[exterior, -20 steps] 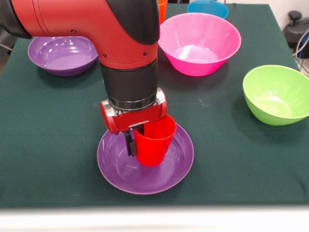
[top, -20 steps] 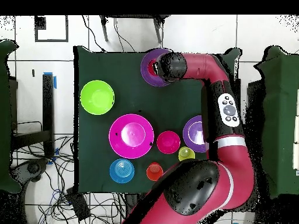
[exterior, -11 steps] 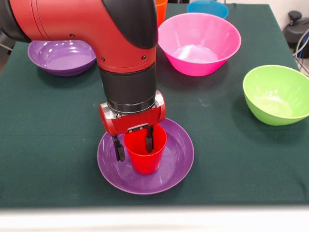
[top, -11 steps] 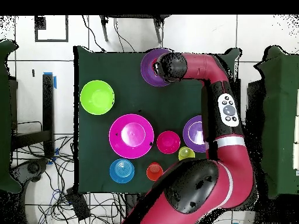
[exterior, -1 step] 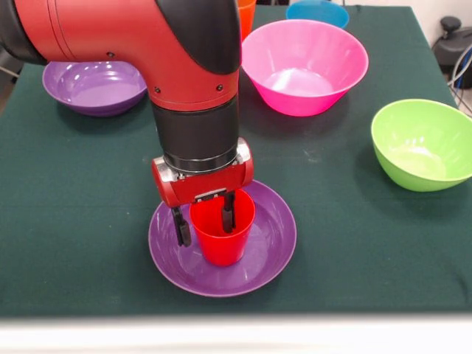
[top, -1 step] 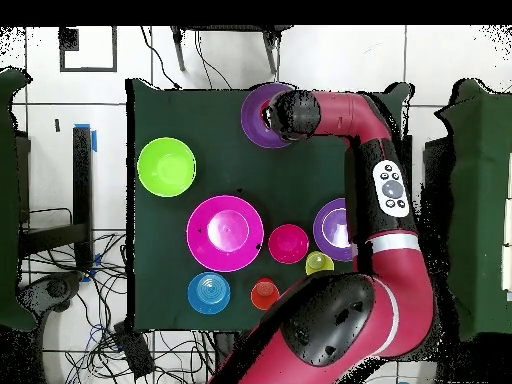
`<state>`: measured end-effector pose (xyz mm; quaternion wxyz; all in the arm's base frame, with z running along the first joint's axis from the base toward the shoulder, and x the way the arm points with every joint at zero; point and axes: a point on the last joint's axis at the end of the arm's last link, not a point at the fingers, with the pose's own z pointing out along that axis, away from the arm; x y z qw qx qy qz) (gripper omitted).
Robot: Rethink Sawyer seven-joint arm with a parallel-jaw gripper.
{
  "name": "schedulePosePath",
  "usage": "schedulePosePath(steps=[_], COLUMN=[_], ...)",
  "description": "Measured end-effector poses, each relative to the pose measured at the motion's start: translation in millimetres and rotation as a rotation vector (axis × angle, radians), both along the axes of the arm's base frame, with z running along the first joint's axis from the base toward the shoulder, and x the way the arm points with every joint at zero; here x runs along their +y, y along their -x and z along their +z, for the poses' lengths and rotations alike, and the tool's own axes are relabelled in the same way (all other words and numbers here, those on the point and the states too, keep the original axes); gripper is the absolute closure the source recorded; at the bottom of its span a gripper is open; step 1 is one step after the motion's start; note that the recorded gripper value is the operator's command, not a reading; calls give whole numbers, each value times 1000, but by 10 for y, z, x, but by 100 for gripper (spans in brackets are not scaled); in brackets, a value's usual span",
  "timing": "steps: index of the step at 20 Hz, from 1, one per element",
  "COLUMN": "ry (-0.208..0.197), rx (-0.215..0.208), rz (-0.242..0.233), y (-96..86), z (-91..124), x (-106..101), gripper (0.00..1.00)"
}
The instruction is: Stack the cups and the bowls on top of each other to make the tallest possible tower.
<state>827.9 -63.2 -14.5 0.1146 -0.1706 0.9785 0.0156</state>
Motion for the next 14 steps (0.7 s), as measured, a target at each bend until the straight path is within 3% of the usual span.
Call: schedulePosePath(steps=[7, 14], ry=[4, 45], rx=[19, 99], rz=[4, 25], y=[9, 26], z=[80, 704], x=[-9, -72], gripper=[0, 0])
